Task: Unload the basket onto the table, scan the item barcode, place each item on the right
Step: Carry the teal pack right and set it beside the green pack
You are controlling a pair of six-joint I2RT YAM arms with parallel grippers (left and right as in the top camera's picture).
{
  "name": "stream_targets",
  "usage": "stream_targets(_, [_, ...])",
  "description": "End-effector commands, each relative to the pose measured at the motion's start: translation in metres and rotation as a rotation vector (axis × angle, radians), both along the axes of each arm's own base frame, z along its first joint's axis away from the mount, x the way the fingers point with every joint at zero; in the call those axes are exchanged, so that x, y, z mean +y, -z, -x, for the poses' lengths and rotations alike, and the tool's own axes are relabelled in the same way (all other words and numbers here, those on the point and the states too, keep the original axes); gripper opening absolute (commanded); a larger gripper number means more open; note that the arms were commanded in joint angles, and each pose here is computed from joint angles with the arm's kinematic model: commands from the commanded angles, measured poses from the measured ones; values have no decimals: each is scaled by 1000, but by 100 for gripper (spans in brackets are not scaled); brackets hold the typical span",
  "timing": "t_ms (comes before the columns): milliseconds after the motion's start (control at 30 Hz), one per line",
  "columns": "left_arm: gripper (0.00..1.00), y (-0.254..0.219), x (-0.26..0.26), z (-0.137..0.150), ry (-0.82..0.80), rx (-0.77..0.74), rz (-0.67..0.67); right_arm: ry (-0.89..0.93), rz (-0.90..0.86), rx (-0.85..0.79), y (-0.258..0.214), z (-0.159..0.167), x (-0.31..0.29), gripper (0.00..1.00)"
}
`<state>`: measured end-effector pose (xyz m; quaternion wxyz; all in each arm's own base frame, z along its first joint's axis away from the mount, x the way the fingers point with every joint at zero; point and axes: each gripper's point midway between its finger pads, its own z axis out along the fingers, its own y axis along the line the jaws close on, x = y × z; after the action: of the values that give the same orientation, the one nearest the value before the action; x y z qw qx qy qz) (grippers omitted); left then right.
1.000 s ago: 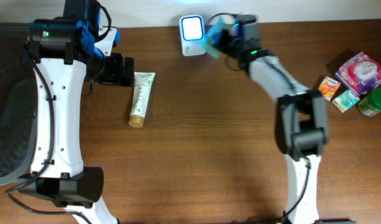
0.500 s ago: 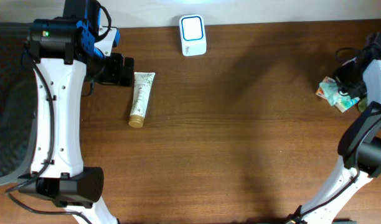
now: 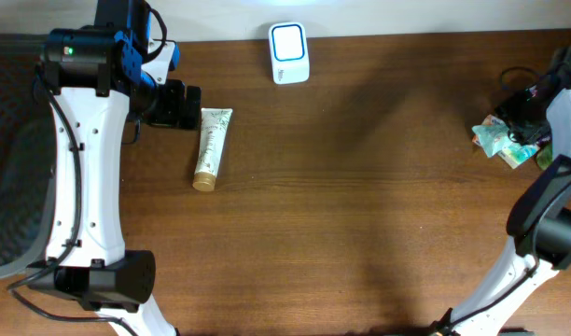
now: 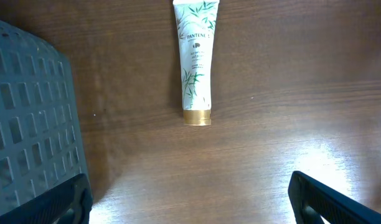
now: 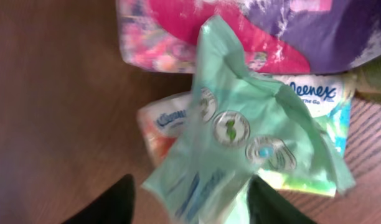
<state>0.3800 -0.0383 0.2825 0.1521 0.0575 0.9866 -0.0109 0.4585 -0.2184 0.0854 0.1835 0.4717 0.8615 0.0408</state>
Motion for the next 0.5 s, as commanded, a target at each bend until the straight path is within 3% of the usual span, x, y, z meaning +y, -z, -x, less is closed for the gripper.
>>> stream_targets(0, [99,-4,1,1,10,-12,-9,-69,84,-235,-121,-3,26,88])
stream_targets(133, [99,-4,1,1,10,-12,-9,-275,-38,-434,-191,-10,110,93])
stream_targets(167, [99,-4,1,1,10,-12,-9,-342,-96,-455,-194,-13,137,86])
stream_targets(200, [99,-4,1,1,10,-12,-9,-419,-154,-450,-190,-17,171,81])
stream_targets(300, [99,-4,1,1,10,-12,-9,-643,-200,-386,-165,-25,265,81])
stream_targets(467, [99,-4,1,1,10,-12,-9,-924,-263,-302,-98,-29,407,95])
